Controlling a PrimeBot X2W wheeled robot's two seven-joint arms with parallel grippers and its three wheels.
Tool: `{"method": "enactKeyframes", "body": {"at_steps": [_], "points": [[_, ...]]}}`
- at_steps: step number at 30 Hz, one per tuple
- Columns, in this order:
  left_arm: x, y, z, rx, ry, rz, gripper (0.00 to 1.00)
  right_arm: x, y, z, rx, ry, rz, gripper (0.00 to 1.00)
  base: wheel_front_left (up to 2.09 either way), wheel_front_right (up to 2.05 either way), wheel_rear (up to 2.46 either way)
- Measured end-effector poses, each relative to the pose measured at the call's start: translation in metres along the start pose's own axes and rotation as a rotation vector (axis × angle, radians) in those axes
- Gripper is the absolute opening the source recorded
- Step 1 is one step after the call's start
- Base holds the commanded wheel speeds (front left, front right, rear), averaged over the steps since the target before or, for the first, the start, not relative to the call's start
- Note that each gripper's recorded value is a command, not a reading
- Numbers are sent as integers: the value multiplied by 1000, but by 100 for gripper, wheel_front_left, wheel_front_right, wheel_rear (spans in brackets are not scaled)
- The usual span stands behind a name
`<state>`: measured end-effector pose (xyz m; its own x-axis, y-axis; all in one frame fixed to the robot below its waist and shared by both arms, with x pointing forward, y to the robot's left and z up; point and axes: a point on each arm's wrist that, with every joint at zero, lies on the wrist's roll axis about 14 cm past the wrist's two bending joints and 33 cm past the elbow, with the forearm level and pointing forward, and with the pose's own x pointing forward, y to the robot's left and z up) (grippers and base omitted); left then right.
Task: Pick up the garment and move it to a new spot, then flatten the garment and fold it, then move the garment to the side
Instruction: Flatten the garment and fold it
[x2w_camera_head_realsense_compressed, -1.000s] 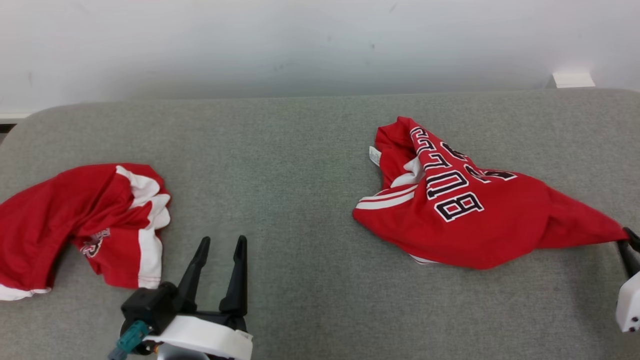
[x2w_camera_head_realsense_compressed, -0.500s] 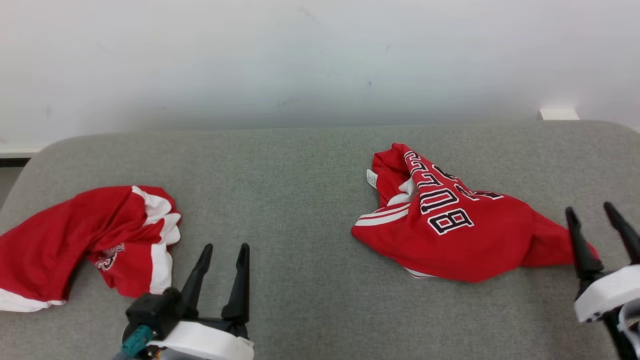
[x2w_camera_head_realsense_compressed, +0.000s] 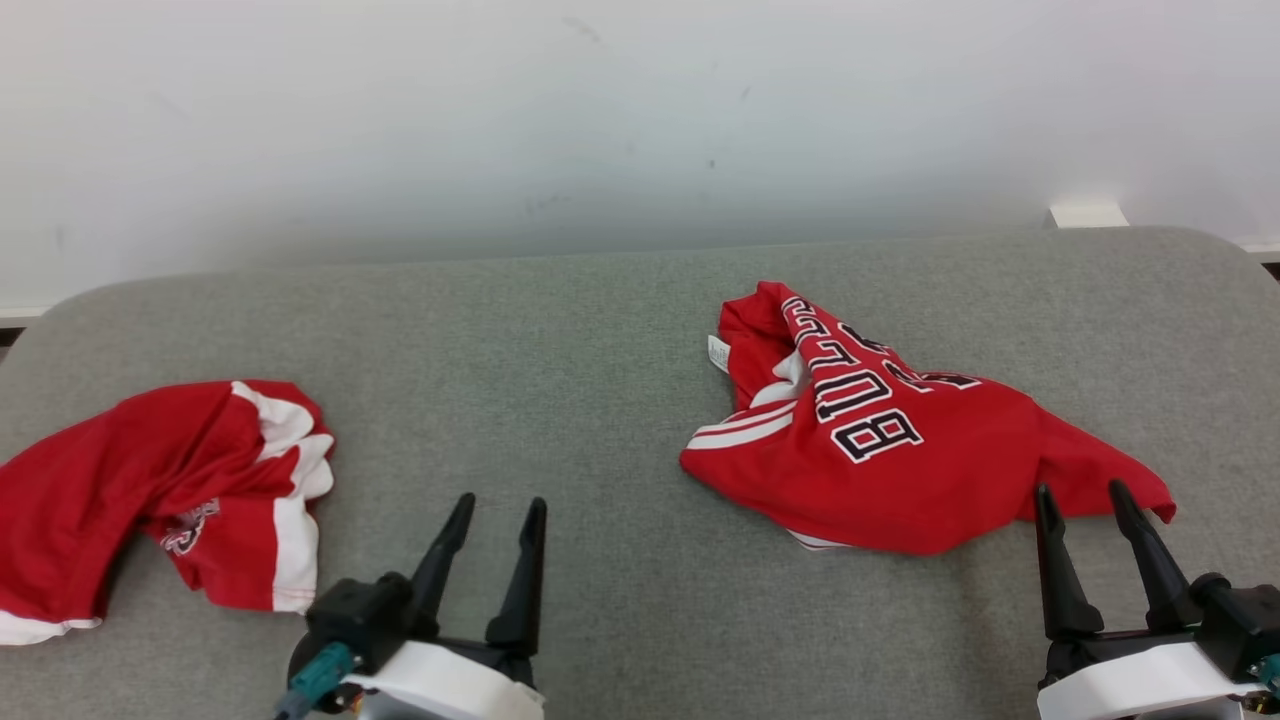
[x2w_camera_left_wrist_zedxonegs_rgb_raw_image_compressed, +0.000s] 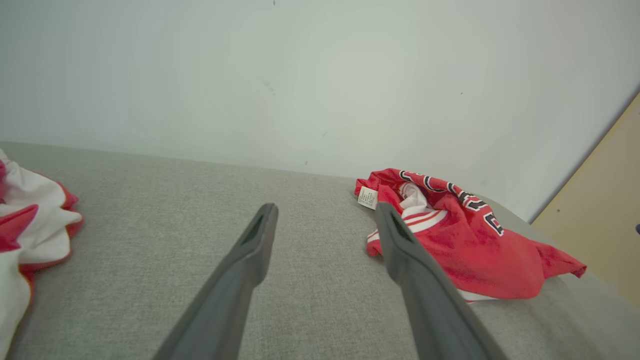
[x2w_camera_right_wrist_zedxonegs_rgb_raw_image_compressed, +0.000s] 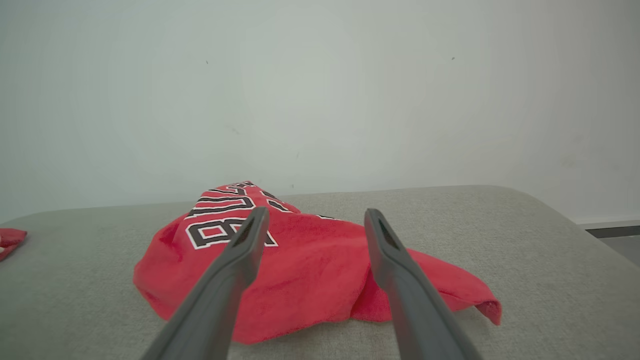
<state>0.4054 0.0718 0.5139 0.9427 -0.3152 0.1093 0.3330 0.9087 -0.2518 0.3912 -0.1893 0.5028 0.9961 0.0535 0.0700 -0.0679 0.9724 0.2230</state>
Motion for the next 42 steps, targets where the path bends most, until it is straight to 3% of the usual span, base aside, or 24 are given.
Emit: {"method": "enactKeyframes", "body": {"at_steps": [17, 28, 29, 30, 37, 42], "points": [[60, -94, -88, 191, 383, -457, 100, 2, -38, 7, 20, -34, -134, 100, 0, 0, 0], [84, -116, -131, 244, 524, -574, 100, -12, -60, -3, 23, -1, -222, 100, 0, 0, 0], [85, -115, -134, 254, 532, -578, 41, -13, -61, -3, 24, 1, -225, 100, 0, 0, 0], [86, -115, -135, 260, 540, -578, 0, -13, -61, -4, 25, 2, -227, 100, 0, 0, 0], [84, -121, -125, 227, 515, -582, 0, -14, -58, -1, 34, -9, -221, 100, 0, 0, 0], [99, -151, -67, 125, 360, -632, 0, -16, -53, 3, 37, -22, -209, 100, 0, 0, 0]]}}
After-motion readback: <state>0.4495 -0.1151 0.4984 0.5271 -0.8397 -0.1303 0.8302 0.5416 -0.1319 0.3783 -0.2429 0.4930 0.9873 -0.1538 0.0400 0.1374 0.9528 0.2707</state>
